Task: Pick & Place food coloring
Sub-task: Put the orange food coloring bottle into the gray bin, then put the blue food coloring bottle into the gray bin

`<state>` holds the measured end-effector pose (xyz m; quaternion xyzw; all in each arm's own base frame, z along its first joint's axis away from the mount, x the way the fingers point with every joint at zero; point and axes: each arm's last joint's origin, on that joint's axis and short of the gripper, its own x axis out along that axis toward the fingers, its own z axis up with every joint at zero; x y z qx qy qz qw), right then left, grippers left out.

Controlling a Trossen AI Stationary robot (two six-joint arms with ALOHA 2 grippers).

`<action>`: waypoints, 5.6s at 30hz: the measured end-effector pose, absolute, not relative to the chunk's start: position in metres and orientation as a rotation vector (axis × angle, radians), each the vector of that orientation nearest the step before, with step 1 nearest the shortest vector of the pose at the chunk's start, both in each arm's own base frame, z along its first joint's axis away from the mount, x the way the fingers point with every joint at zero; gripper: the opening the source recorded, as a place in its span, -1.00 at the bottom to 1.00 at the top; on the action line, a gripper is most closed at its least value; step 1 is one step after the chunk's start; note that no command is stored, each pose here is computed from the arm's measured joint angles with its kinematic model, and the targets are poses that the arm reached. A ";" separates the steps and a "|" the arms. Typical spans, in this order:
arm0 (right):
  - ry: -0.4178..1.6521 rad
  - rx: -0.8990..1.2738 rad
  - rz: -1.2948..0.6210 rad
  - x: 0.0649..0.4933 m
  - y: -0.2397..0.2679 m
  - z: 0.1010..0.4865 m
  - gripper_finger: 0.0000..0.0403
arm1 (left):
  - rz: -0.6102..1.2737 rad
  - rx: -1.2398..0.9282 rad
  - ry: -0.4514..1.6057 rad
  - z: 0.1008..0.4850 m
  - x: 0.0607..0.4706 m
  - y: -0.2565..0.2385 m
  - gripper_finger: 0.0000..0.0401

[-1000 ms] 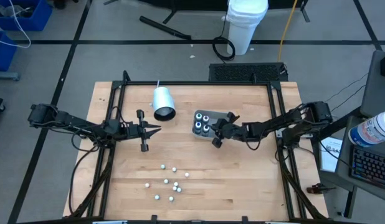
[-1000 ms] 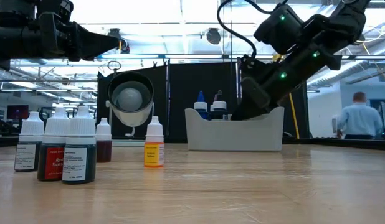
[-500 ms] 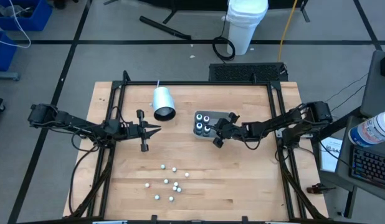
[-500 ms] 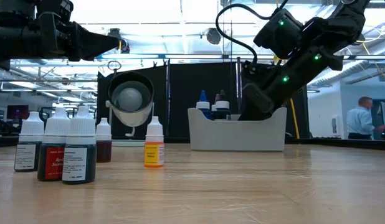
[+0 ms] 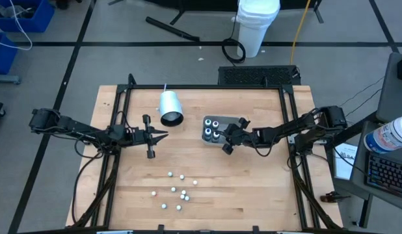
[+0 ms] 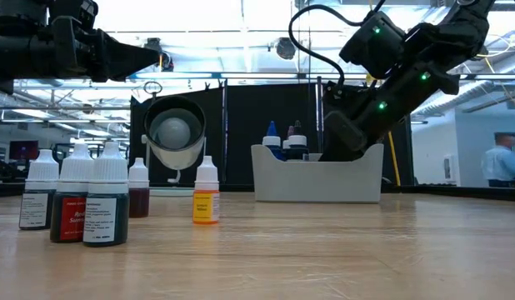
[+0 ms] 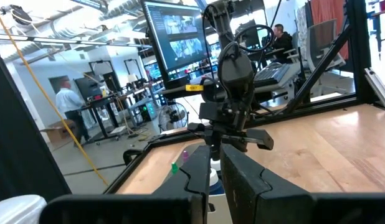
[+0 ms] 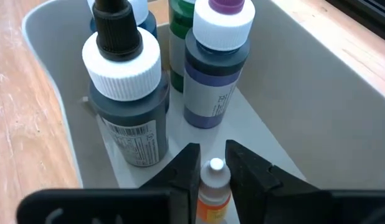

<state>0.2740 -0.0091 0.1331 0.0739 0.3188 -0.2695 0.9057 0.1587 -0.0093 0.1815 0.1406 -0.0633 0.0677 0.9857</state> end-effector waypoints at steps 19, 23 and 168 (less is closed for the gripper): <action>0.591 0.160 -0.551 0.275 -0.009 0.145 -0.37 | 0.134 0.262 -0.128 0.181 0.159 -0.009 -0.77; 0.530 0.122 -0.547 0.271 -0.008 0.162 -0.36 | 0.133 0.262 -0.127 0.181 0.159 -0.009 -0.77; -0.074 -0.036 -0.210 0.107 0.037 0.179 -1.00 | -0.003 0.195 0.549 0.263 0.175 -0.087 -0.77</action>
